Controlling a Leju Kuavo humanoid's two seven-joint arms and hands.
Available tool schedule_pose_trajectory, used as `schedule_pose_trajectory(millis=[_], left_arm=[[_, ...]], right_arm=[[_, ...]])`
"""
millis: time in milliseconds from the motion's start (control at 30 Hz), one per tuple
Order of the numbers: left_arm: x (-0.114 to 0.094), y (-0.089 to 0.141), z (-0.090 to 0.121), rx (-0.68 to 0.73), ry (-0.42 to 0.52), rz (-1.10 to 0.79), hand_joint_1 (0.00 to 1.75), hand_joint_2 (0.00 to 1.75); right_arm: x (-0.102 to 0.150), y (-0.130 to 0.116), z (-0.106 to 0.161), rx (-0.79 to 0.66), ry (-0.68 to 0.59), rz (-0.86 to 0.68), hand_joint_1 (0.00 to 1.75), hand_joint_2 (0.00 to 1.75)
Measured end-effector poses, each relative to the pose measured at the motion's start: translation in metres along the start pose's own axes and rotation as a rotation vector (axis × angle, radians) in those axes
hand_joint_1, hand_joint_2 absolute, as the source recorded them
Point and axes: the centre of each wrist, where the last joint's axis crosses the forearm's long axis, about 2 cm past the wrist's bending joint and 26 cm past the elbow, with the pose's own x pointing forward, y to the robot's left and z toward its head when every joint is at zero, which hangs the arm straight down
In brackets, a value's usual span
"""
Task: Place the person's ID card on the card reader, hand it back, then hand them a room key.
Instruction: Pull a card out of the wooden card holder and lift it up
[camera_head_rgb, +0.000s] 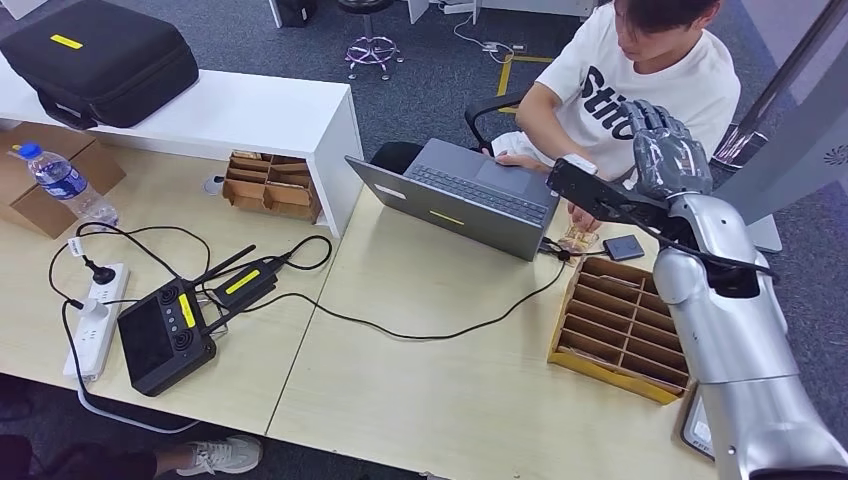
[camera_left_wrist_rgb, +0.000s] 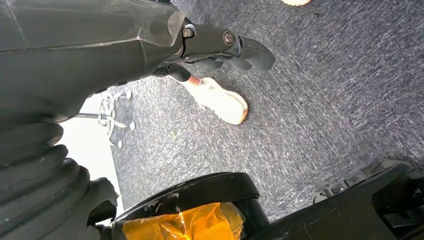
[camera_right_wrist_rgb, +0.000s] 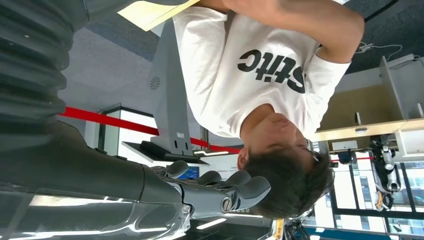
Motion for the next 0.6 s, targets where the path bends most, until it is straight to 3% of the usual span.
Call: schedule_pose_trajectory(millis=[200, 600], left_arm=[[0.000, 0.000, 0.000, -0.001, -0.001, 0.028, 0.00, 1.75], [-0.006, -0.002, -0.001, 0.016, -0.001, 0.134, 0.00, 1.75]], right_arm=[[-0.012, 0.018, 0.030, -0.097, -0.076, -0.080, 0.00, 1.75], [-0.021, 0.071, 0.185, -0.367, -0.204, -0.240, 0.00, 1.75]])
